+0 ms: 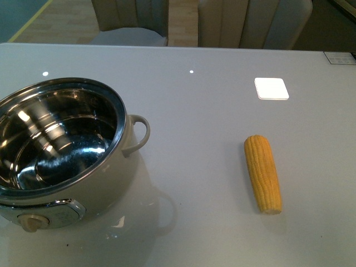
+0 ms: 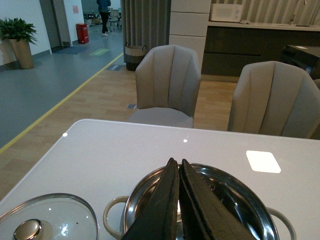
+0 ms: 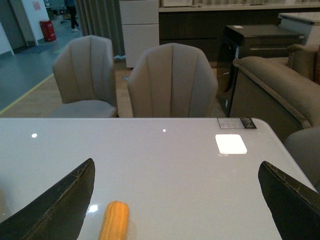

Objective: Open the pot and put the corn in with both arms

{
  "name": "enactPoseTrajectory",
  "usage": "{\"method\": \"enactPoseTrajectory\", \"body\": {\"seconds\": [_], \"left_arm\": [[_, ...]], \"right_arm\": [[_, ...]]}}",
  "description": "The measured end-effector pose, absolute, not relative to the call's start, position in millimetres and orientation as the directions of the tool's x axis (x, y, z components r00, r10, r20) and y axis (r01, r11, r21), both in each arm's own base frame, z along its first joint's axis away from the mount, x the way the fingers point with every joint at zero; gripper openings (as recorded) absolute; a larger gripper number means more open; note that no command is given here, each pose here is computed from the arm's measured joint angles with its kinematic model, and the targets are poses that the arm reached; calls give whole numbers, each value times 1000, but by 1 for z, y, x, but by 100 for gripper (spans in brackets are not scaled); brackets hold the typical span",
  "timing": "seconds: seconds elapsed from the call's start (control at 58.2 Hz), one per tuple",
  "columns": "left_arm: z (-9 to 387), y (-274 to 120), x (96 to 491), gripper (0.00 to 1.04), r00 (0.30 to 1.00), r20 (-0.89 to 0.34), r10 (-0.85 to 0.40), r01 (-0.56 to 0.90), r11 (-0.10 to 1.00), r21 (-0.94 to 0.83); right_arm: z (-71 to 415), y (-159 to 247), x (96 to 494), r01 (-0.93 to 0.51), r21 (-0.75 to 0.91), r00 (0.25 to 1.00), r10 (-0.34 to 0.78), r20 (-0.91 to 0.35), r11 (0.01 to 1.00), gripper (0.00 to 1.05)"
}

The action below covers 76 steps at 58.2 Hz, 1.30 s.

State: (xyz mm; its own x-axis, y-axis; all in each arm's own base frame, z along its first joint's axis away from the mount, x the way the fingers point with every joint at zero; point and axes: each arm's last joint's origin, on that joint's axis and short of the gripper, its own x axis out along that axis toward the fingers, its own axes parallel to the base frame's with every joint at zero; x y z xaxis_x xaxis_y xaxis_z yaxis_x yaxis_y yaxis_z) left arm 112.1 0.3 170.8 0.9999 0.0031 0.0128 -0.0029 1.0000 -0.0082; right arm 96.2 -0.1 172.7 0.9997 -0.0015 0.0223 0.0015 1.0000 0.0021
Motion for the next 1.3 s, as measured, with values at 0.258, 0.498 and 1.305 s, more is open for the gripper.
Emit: {"method": "enactPoseTrajectory", "body": {"seconds": [0.258, 0.498, 1.305], "left_arm": [[168, 0, 105, 3, 1000, -4, 3, -3, 1000, -9], [168, 0, 97, 3, 1000, 8, 3, -3, 1000, -8], [168, 0, 97, 98, 1000, 8, 3, -3, 1000, -6]], "right_arm": [[173, 0, 96, 1, 2, 1000, -2, 22, 1000, 96], [173, 0, 96, 2, 2, 1000, -2, 22, 1000, 96], [152, 4, 101, 68, 214, 693, 108, -713, 975, 96]]}}
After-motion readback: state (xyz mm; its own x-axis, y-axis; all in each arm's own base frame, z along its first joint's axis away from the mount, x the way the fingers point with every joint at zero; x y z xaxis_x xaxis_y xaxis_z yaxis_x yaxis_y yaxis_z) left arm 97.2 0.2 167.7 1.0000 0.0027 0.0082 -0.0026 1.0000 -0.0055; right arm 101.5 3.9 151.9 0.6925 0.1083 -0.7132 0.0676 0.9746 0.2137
